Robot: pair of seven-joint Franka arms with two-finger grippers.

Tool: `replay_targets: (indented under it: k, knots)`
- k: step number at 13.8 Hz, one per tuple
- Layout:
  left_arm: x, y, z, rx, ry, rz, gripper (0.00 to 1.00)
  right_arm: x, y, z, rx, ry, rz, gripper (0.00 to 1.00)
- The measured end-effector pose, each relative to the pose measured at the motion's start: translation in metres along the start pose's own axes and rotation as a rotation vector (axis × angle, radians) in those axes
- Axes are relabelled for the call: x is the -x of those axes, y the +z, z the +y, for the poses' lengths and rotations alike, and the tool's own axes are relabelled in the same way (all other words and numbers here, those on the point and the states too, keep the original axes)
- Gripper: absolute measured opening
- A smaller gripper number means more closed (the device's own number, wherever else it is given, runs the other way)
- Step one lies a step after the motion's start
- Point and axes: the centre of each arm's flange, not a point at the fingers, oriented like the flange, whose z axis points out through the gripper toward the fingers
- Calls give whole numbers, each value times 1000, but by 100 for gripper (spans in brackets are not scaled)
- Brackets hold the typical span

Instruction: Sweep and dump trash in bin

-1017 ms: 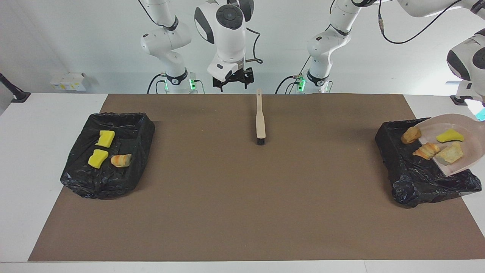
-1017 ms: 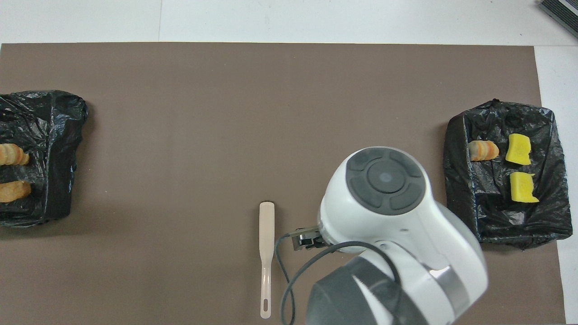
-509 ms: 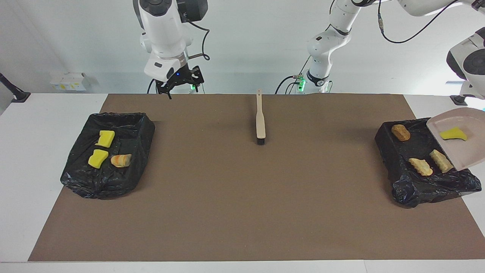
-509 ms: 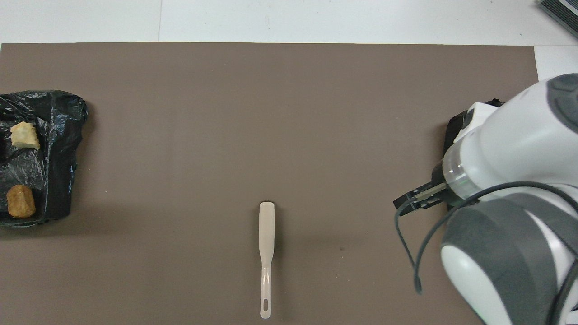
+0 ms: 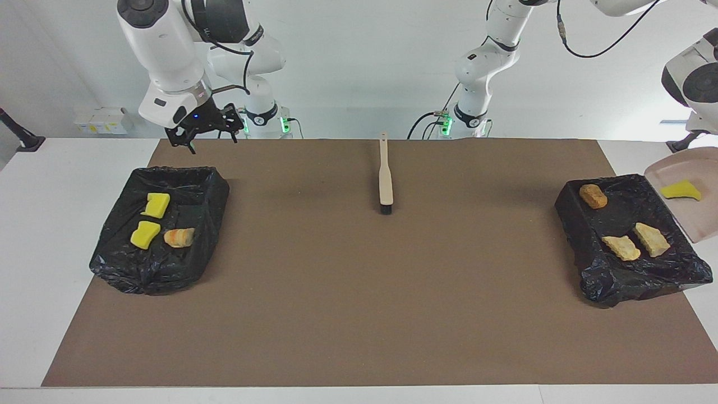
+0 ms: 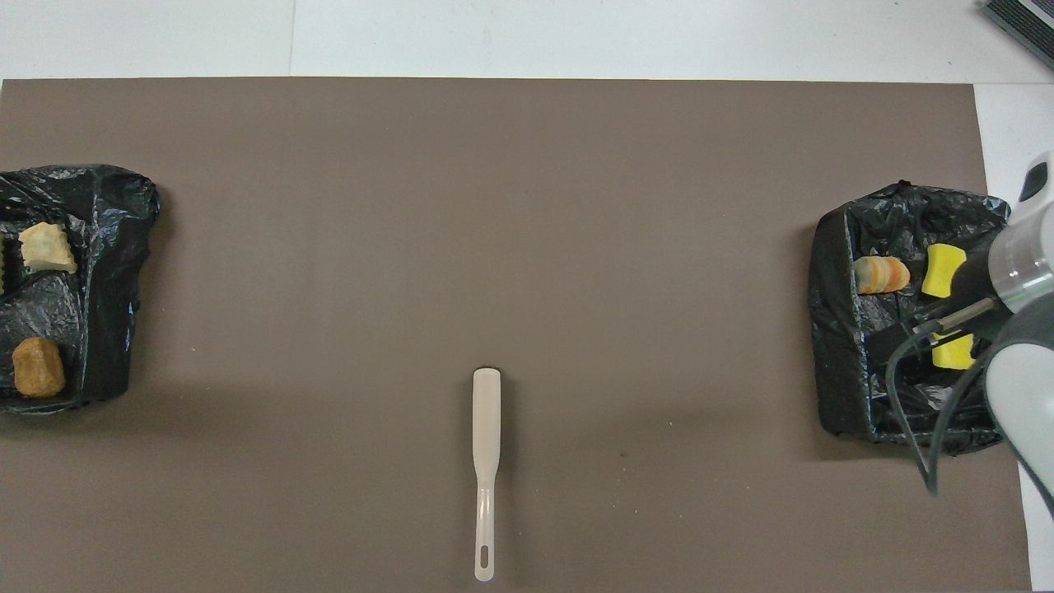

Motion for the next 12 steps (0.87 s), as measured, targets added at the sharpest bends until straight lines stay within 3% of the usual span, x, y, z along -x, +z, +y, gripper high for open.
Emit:
replay_targets:
  k: [6, 12]
  knots:
    - [-36, -26, 10, -2, 4, -99, 31, 10, -45, 20, 22, 84, 95, 100]
    - [-26, -47, 14, 29, -19, -133, 31, 15, -48, 31, 4, 164, 100, 100]
